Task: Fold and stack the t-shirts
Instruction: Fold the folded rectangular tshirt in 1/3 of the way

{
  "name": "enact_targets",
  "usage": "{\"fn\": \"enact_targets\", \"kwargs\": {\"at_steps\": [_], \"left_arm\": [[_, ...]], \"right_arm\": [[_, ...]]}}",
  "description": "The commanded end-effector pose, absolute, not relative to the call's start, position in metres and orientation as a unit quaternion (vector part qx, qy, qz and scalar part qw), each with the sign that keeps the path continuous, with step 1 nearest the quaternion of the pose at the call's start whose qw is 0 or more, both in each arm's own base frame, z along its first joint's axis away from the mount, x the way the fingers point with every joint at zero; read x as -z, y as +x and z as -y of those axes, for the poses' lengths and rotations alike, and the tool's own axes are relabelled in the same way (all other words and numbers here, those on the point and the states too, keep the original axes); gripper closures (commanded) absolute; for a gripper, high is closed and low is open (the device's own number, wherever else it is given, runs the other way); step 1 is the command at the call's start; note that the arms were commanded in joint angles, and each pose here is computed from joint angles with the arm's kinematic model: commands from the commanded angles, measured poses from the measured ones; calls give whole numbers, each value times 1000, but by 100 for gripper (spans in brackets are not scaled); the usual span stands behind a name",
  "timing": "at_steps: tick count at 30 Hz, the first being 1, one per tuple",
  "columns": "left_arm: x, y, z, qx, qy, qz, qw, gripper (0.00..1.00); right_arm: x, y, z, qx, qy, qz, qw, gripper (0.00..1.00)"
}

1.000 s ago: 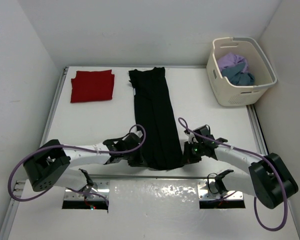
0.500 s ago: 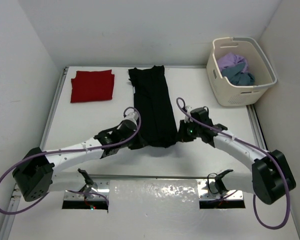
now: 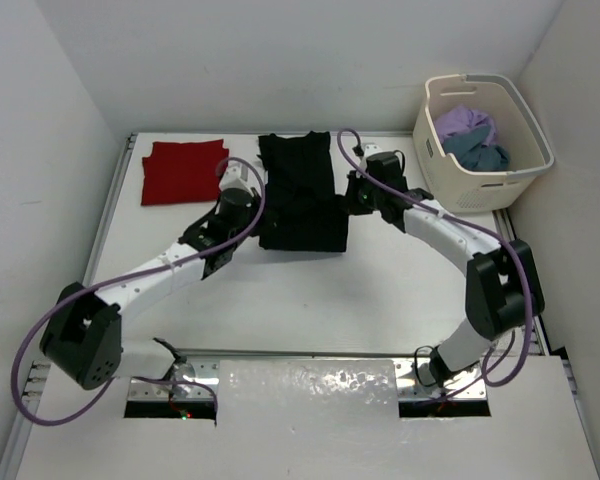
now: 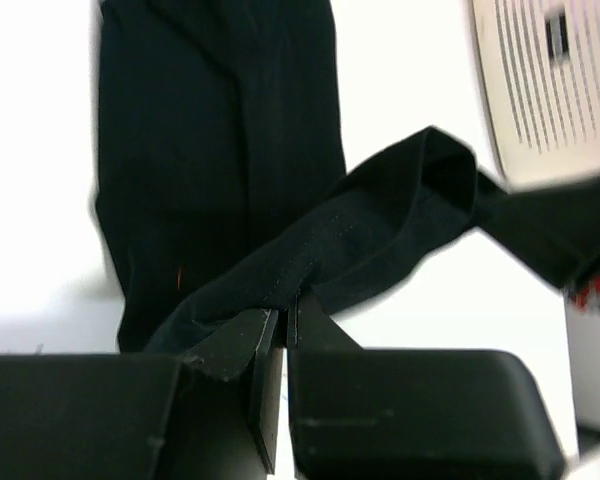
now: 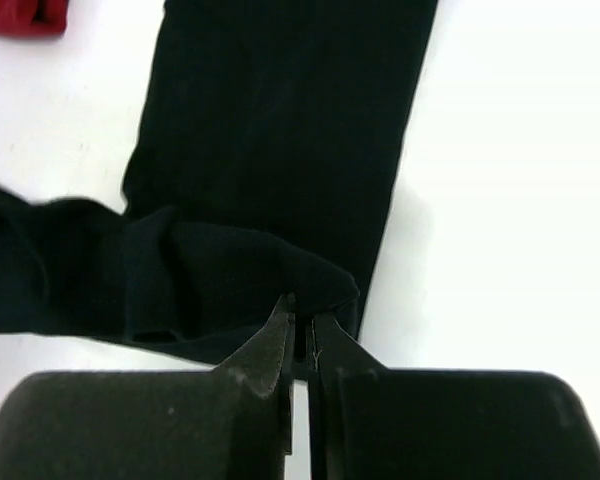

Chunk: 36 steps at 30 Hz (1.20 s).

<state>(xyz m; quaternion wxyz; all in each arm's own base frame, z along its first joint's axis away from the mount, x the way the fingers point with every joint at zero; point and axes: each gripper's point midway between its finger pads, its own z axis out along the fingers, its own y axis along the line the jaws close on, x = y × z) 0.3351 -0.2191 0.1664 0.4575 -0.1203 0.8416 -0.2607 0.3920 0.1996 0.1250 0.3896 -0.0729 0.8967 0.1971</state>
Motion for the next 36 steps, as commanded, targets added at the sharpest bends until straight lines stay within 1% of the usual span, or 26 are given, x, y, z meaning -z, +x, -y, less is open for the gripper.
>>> {"fn": "enact_targets", "kwargs": {"at_steps": [1,3,4,7,8,9,11,14,15,17,18,25,28,29,30,31,32,33,34,36], "left_arm": [[-188,376,214,255,-113,-817,504,100],[-191,389,217,254,-99,-816,509,100],[-180,396,219,244,-93,-823,504,100],[-176,418,222,249,-86,-824,501,100],[-180,428,219,248,-92,-820,507,100],[-171,434,217,242,-96,-824,503,100],[-168,446,210,241,-99,-821,508,100],[-153,465,215,250,-85,-829,493,100],[-149,469,216,250,-79,-831,491,100],[-144,479,213,247,-79,-833,489,100],[-132,480,217,258,-67,-839,475,100],[-109,508,211,270,-48,-837,473,100],[-97,522,214,264,-37,-850,453,100],[-86,523,215,265,-33,-856,443,100],[-83,524,216,269,-33,-857,438,99],[-84,528,214,269,-36,-856,440,91],[-78,529,213,267,-39,-860,434,77],[-78,533,208,266,-48,-860,433,61],[-85,536,207,269,-48,-858,435,51],[-96,540,199,264,-54,-856,441,47]], "right_arm": [[-138,424,-202,-188,-80,-884,421,100],[-135,434,-203,-191,-74,-884,420,100],[-133,443,-204,-188,-71,-884,422,100],[-137,461,-206,-192,-67,-879,431,100],[-126,465,-208,-193,-69,-883,422,100],[-130,472,-212,-197,-73,-880,427,100],[-114,479,-213,-194,-70,-888,412,100],[-105,491,-214,-195,-60,-887,414,100],[-107,496,-216,-199,-59,-883,422,100],[-94,500,-220,-199,-61,-887,411,100],[-96,504,-220,-199,-60,-888,411,100],[-73,526,-223,-198,-45,-891,405,100],[-63,534,-222,-196,-34,-896,398,100],[-64,536,-223,-196,-33,-896,397,98],[-58,537,-223,-195,-31,-898,394,80],[-57,539,-223,-195,-31,-898,394,73],[-62,544,-225,-196,-31,-896,397,64],[-58,546,-224,-193,-32,-899,392,46],[-66,549,-225,-195,-33,-899,391,39],[-72,550,-228,-199,-45,-897,392,36]]}}
